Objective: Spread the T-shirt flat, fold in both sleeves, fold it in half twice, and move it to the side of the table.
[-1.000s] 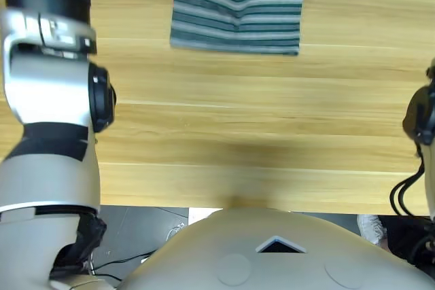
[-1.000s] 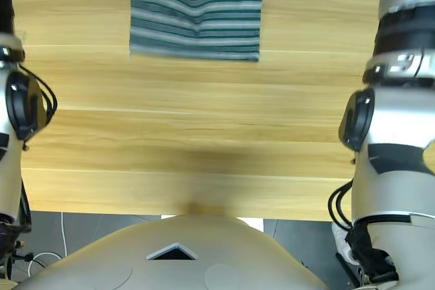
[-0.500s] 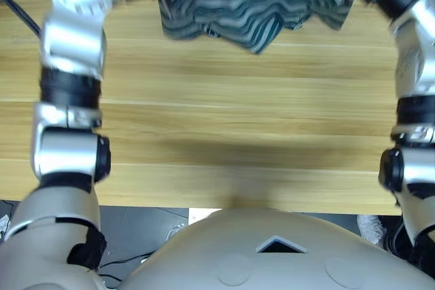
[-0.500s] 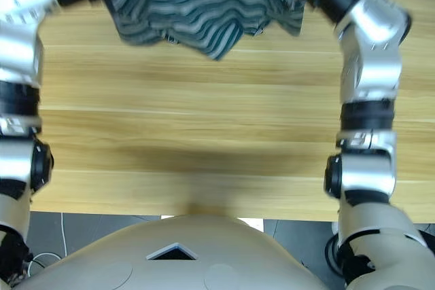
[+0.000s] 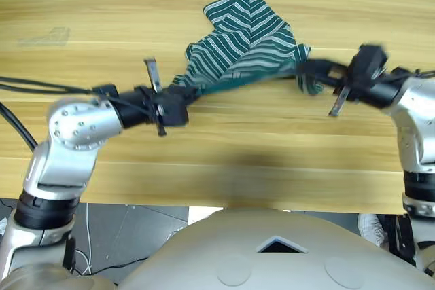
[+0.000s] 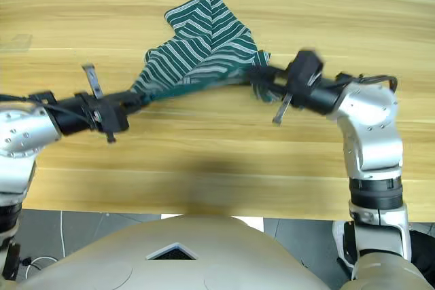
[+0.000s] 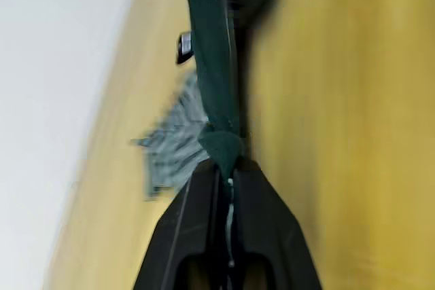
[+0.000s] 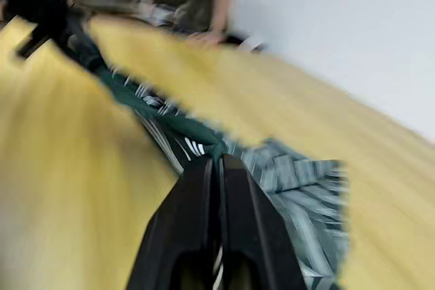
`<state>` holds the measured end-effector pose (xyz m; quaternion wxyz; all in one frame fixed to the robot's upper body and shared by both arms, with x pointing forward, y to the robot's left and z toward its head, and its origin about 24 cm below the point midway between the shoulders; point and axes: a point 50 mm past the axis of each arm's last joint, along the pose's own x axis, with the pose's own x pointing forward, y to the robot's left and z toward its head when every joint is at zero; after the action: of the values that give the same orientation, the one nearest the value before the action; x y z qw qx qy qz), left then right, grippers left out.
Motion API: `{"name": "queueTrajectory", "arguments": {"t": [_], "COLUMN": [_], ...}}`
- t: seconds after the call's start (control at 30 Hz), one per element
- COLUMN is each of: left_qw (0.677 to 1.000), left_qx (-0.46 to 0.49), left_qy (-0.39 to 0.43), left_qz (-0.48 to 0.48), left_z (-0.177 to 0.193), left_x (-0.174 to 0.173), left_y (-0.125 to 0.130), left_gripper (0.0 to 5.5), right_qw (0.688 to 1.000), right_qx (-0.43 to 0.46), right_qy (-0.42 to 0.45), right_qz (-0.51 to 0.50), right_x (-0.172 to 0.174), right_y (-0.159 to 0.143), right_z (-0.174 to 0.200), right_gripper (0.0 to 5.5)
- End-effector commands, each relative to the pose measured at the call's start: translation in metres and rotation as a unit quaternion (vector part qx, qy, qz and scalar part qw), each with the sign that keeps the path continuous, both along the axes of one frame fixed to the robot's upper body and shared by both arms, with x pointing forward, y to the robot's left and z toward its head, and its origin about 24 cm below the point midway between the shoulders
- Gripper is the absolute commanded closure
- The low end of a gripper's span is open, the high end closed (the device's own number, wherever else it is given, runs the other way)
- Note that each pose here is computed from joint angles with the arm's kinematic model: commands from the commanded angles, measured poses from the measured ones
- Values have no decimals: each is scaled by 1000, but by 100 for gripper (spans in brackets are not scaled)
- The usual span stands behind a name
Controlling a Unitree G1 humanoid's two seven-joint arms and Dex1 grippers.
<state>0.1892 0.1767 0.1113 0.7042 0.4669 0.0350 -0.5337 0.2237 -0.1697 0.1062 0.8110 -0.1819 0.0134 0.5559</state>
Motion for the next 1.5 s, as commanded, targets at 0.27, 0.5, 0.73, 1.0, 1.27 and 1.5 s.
{"name": "queueTrajectory", "arguments": {"t": [0.27, 0.5, 0.73, 1.0, 1.27, 1.5], "left_qw": [998, 991, 955, 955, 977, 982], "left_qx": [52, 67, -25, -240, -110, -86], "left_qy": [18, 89, 268, 26, 2, 17], "left_qz": [-35, -72, -123, 169, 183, 168], "left_z": [-39, -41, -23, 12, -52, -83], "left_x": [-19, -46, -86, 42, 75, 81], "left_y": [-4, 0, -3, 41, 38, 28], "left_gripper": [543, 421, 300, 300, 300, 300], "right_qw": [991, 979, 967, 991, 953, 941], "right_qx": [-55, -91, -32, 0, -257, -309], "right_qy": [68, 131, 208, 81, -74, -85], "right_qz": [100, 129, 144, -111, -143, -113], "right_x": [-48, -67, -73, 10, 31, 34], "right_y": [36, 15, 4, -29, -51, -52], "right_z": [-52, -62, -51, -43, -81, -103], "right_gripper": [550, 440, 335, 335, 335, 335]}}
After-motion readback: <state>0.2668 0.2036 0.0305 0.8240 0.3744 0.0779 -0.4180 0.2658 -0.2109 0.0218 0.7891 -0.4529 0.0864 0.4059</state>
